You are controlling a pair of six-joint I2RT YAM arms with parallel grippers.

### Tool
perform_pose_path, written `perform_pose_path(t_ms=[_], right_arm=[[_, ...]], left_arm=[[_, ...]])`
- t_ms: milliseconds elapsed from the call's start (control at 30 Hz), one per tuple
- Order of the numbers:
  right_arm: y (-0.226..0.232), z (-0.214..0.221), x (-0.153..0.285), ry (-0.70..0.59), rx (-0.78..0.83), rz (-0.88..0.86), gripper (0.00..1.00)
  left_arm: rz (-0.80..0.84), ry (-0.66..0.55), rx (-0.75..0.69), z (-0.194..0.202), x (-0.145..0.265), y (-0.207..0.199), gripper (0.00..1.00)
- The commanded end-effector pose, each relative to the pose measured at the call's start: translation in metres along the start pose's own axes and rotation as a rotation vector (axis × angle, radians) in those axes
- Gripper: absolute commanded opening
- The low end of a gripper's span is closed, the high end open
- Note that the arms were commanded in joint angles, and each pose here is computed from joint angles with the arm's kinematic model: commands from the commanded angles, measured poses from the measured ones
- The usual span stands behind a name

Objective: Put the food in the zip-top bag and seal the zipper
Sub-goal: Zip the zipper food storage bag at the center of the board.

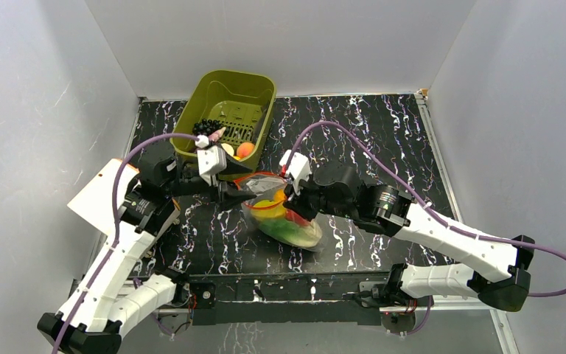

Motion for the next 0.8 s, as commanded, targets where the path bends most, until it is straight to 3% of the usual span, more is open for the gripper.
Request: perform_pose_path(t_ms=[0,233,467,600,767], right_arm=[[0.015,-0.042,0.019,-0.169,0.098,-0.118,0.0],[0.018,-0.047,0.018,-0.191,0.137,-0.14,0.0],[0.015,-0.049,0.011,-0.21,0.133,-0.12,0.0],[0.016,-0.05,0.009,-0.224,0.126,-0.124,0.0],[0.017,-0.046,0.004,-0.22,0.121,-0.134,0.0]], left_arm=[[0.334,-0.153,-0.25,-0.011,-0.001,-0.031,0.61],[0.454,-0.18,-0.202,-0.001,-0.005,-0.04,0.45],[0.439,-0.165,-0.105,0.014,-0.016,-0.04,0.57],[0.415,-0.125,-0.069,0.022,-0.027,-0.042,0.57],[0.391,-0.073,-0.005,0.031,-0.043,-0.04,0.49]])
Point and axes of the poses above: each gripper's point midway between its finger pads, its own x axis back along the fingers, its own y axis along the line the jaws close on, z = x × y, the point moved 4 cm from there along x, back along the fingers, and after that the axes turned 12 degrees about -x, right-handed, at the moved point
